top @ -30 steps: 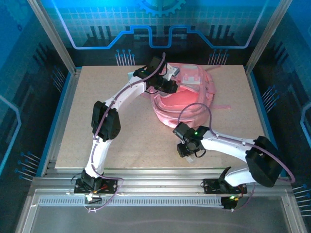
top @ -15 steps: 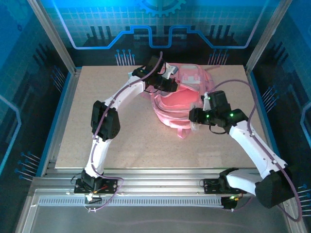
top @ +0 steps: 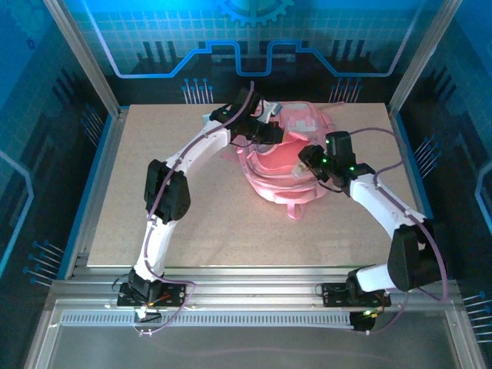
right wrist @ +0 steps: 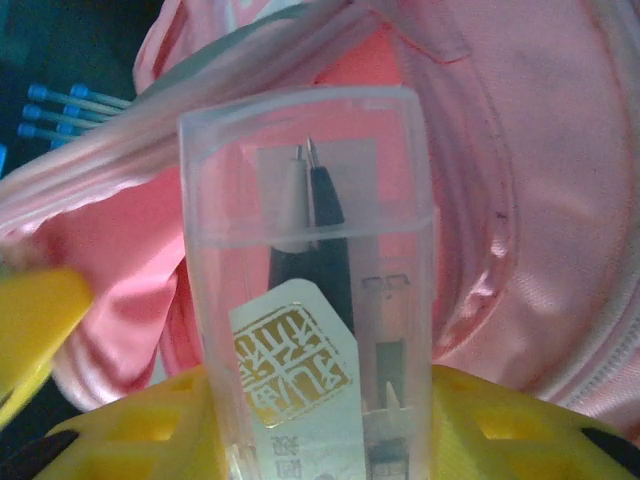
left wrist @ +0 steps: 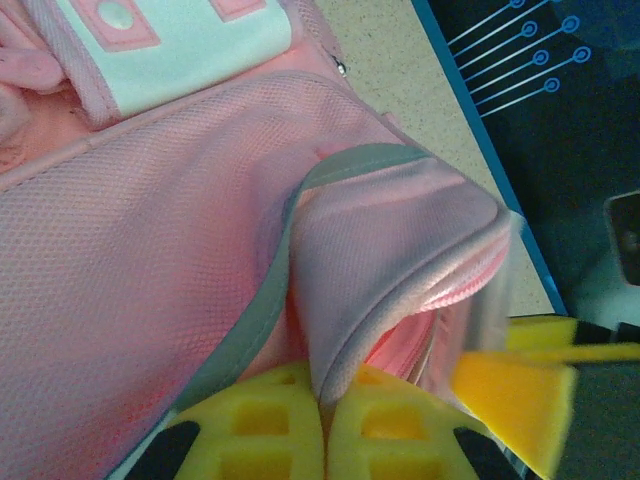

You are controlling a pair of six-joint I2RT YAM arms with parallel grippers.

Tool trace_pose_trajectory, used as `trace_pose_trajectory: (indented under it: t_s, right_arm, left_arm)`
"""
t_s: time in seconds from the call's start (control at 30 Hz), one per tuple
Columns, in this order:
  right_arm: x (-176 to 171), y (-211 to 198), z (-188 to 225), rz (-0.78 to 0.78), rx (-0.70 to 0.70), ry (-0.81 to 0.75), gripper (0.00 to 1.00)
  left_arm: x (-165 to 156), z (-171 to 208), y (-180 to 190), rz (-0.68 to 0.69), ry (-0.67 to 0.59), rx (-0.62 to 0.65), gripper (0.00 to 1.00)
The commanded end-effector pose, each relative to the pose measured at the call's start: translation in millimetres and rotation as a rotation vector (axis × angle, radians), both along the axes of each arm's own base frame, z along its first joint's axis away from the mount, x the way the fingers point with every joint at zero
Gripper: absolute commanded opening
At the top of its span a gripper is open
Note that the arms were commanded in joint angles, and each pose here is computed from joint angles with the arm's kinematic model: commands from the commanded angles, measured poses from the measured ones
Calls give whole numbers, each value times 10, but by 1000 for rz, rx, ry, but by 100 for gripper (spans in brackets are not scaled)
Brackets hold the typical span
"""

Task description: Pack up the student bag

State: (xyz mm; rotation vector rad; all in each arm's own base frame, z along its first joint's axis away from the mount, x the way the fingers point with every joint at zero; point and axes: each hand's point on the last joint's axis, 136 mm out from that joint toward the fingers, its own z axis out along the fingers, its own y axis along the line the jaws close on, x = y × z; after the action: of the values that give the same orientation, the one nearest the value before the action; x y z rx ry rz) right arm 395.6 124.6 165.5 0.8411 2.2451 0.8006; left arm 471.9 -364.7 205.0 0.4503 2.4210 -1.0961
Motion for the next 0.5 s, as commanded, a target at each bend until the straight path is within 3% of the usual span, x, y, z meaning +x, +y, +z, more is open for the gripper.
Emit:
trace_pose_trajectory:
  t_s: [0.0,0.13,0.23,0.37,0.47]
  right_arm:
    - [297,50,60,-172,133,-80,41]
    - [509,311,44,-147,200,-75,42]
    - [624,482,20,-121,256,-56,51]
    - [654,498,61,-117,266,-64,80]
    - [613,456,134,-96,236,-78,82]
  left_arm:
    - [-66,335,-215,-48,-36,-108,0]
    - [-74,405,-244,-50,-34,-131,0]
    - [-79,464,-246,-49,-40,-140,0]
    - [-75,480,-239,-45,-41,-142,0]
    - [-81,472,-247,-50,-43,-141,0]
